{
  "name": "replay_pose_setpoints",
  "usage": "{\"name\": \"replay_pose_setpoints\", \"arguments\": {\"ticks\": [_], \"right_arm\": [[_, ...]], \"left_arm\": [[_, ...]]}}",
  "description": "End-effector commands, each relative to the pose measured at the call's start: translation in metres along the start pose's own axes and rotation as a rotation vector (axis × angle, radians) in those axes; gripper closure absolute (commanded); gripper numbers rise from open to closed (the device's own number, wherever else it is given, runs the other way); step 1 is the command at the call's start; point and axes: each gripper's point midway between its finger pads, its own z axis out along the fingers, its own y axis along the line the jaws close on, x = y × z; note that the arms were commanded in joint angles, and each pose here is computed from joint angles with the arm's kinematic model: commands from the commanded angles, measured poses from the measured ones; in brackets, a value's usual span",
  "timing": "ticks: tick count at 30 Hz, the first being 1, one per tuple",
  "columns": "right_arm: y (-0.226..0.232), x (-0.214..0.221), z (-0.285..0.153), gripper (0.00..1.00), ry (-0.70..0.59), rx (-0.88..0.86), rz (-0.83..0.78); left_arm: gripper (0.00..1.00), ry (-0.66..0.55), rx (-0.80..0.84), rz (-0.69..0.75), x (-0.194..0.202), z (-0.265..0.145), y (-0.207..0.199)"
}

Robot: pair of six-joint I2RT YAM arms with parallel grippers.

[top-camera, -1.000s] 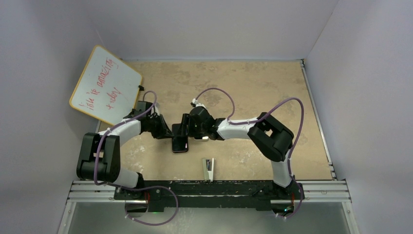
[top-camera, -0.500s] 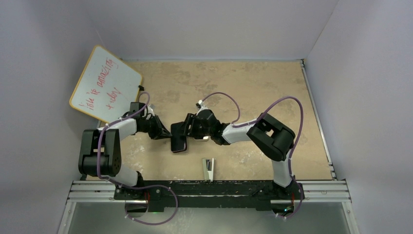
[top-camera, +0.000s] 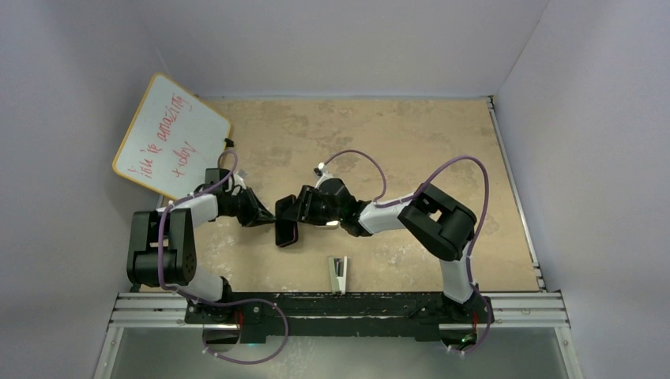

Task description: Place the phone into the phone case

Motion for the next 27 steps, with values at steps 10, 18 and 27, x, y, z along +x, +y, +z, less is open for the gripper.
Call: {"name": "replay_pose_setpoints", "arguments": {"ticks": [10, 18, 27], "right_arm": [[0.02, -0.034, -0.021, 1.0, -0.032, -0.064, -0.028], [0.046, -0.071, -0.089, 1.0, -0.044, -0.255, -0.097], [0.122, -0.07, -0.172, 1.0, -0.047, -0.553, -0.193]], "left_arm": [[0.72, 0.0, 0.097, 0.082, 0.006, -0.014, -0.025], [0.26, -0.143, 0.333, 0.344, -0.01, -0.069, -0.105], [0.21, -0.179, 0.704, 0.516, 0.017, -0.13, -0.18]]}}
